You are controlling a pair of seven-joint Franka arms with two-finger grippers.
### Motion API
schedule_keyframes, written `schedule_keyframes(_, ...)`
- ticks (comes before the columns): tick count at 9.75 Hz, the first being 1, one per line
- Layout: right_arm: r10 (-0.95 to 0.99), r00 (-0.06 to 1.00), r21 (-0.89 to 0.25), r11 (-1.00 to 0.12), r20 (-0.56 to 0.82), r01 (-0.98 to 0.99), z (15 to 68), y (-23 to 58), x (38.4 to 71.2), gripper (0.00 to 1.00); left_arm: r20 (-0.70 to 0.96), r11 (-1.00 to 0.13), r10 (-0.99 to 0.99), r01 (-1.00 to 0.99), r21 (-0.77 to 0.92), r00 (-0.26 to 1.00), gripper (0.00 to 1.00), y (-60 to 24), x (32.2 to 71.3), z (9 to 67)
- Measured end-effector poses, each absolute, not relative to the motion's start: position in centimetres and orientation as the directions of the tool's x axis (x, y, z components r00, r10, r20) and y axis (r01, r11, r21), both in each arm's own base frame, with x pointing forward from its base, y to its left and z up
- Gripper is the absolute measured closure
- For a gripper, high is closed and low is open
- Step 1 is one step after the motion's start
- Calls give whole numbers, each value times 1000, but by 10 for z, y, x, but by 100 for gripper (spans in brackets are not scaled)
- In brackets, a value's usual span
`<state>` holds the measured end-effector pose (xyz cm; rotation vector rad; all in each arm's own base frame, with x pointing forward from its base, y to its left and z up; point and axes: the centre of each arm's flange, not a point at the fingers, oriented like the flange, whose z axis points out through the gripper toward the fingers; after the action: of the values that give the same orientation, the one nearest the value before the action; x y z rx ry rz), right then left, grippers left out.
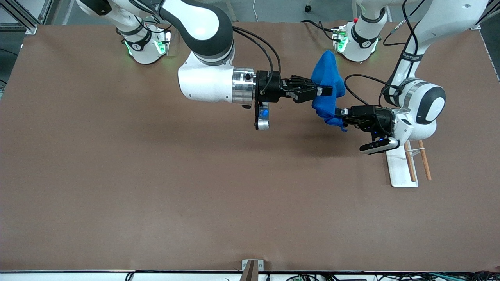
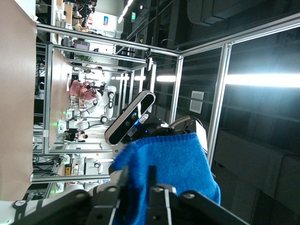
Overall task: Right arm passes towel to left arm to hang
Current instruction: 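Grasp the hanging towel with the left gripper below the right gripper, then open the right gripper and withdraw while the left gripper carries towel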
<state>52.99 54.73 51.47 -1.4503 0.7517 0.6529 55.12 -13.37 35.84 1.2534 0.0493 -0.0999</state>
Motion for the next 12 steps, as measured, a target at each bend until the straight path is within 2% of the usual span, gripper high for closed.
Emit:
schedule_keyframes(1,-54,620,-622,30,-783,-783,515,547,530,96,-77,268,-73,94,959,994,96,-128,551,360)
schedule_keyframes(4,-55,620,-622,30,-783,-783,514,547,530,96,-59,223,-99,80,972,993,96,-123,552,364)
schedule_keyframes(5,-59,624,-626,32,-779,-779,514,546,531,83,-55,196,-107,75,978,993,96,-122,555,365)
schedule_keyframes(7,-108,674,-679,5,-731,-734,512,535,543,52,-72,114,-149,90,989,986,96,-119,564,379)
schedule_keyframes(9,-205,750,-751,-90,-629,-654,494,498,574,21,-74,34,-173,81,996,982,96,-106,573,391)
schedule_keyframes(10,-243,788,-773,-176,-565,-609,479,471,591,7,-65,-34,-193,60,998,979,96,-92,575,394)
schedule_keyframes(11,-262,824,-780,-275,-502,-562,466,441,607,0,-75,-109,-205,54,993,976,96,-73,579,399)
schedule_keyframes(12,-275,857,-768,-384,-436,-513,453,406,625,0,-104,-195,-213,62,979,971,96,-56,585,410)
